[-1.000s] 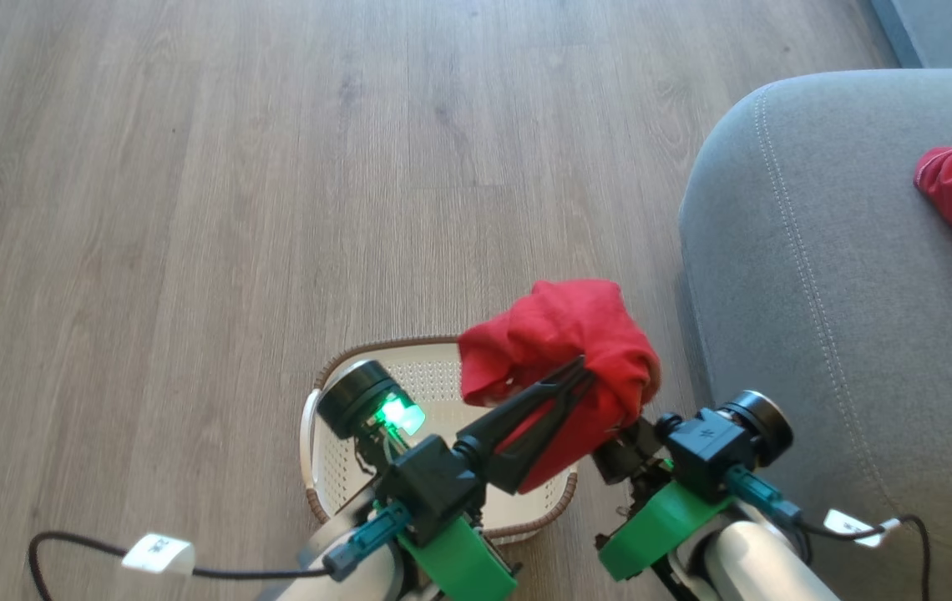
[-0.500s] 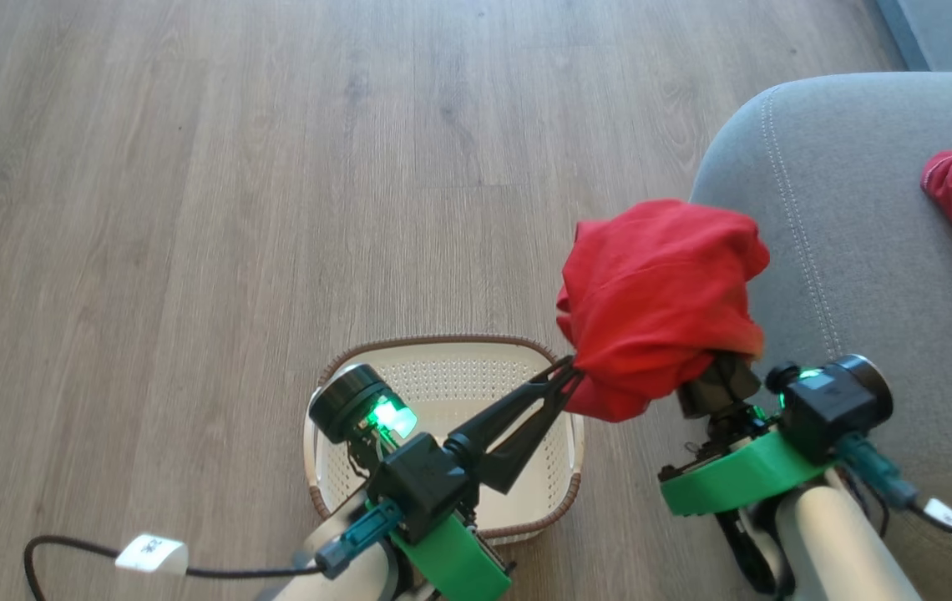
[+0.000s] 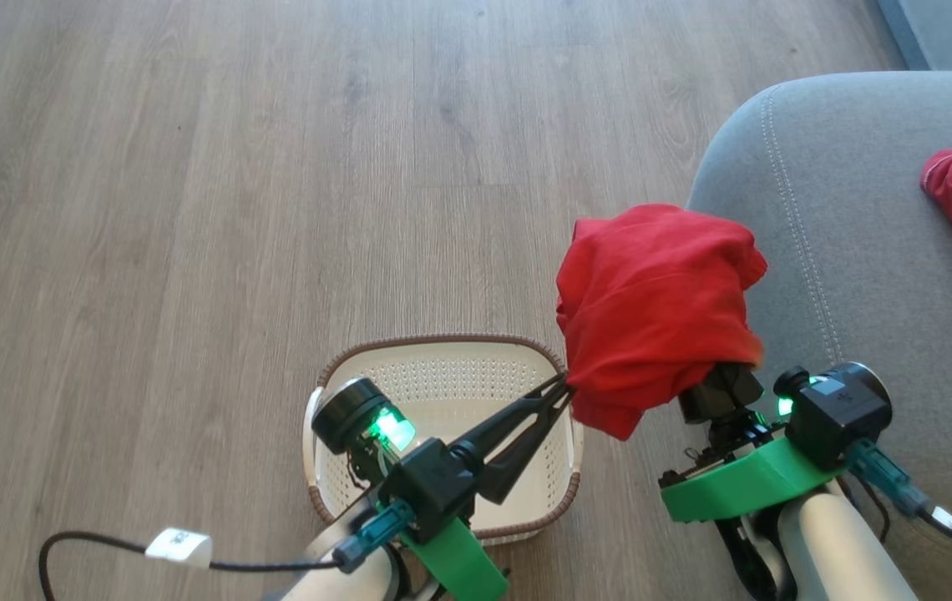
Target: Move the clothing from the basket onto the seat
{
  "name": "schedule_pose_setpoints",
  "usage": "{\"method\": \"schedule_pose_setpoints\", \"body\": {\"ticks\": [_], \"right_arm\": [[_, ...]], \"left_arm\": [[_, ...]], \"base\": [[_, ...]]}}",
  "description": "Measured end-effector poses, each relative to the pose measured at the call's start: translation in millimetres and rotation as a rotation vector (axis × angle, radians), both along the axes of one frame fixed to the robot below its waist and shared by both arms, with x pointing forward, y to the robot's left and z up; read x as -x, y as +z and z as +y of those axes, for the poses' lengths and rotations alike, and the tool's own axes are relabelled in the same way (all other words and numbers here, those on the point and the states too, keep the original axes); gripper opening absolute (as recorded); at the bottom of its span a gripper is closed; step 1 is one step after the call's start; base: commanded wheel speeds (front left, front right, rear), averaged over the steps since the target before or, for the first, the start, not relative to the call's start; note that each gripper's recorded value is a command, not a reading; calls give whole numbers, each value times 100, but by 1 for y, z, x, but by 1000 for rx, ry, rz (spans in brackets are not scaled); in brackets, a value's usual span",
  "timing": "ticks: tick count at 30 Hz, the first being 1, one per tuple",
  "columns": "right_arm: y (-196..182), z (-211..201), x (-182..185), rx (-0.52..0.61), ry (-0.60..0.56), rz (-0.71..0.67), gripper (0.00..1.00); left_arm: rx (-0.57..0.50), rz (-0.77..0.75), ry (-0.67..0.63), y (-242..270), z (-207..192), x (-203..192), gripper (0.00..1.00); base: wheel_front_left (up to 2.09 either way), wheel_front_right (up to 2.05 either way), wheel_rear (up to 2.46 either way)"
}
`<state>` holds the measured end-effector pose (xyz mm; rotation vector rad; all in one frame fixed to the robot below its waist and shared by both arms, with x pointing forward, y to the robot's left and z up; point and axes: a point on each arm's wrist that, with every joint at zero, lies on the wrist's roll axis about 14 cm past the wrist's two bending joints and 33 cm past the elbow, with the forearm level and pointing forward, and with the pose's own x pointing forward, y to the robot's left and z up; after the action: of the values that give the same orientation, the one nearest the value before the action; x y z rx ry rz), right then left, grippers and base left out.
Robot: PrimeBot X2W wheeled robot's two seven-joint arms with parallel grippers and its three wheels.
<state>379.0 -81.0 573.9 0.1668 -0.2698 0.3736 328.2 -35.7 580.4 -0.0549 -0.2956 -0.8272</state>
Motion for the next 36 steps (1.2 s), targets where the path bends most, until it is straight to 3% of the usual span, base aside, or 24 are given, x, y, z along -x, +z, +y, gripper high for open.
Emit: {"method": "schedule_pose_setpoints", "body": {"ticks": [1, 3, 4, 29, 36], "right_arm": [[0, 0, 0, 0, 0, 0, 0], [0, -1, 0, 0, -2, 1, 0], [0, -1, 0, 0, -4, 2, 0], [9, -27, -6, 0, -84, -29, 0], [10, -32, -6, 4, -100, -33, 0]], "left_arm": [[-6, 8, 1, -3, 0, -1, 3], [-13, 16, 2, -7, 0, -1, 87], [-12, 16, 1, -7, 0, -1, 100], [-119, 239, 73, -86, 21, 7, 100], [-121, 248, 87, -89, 24, 4, 100]], "base": [[0, 0, 0], [0, 0, 0], [0, 0, 0], [0, 0, 0], [0, 0, 0]]}}
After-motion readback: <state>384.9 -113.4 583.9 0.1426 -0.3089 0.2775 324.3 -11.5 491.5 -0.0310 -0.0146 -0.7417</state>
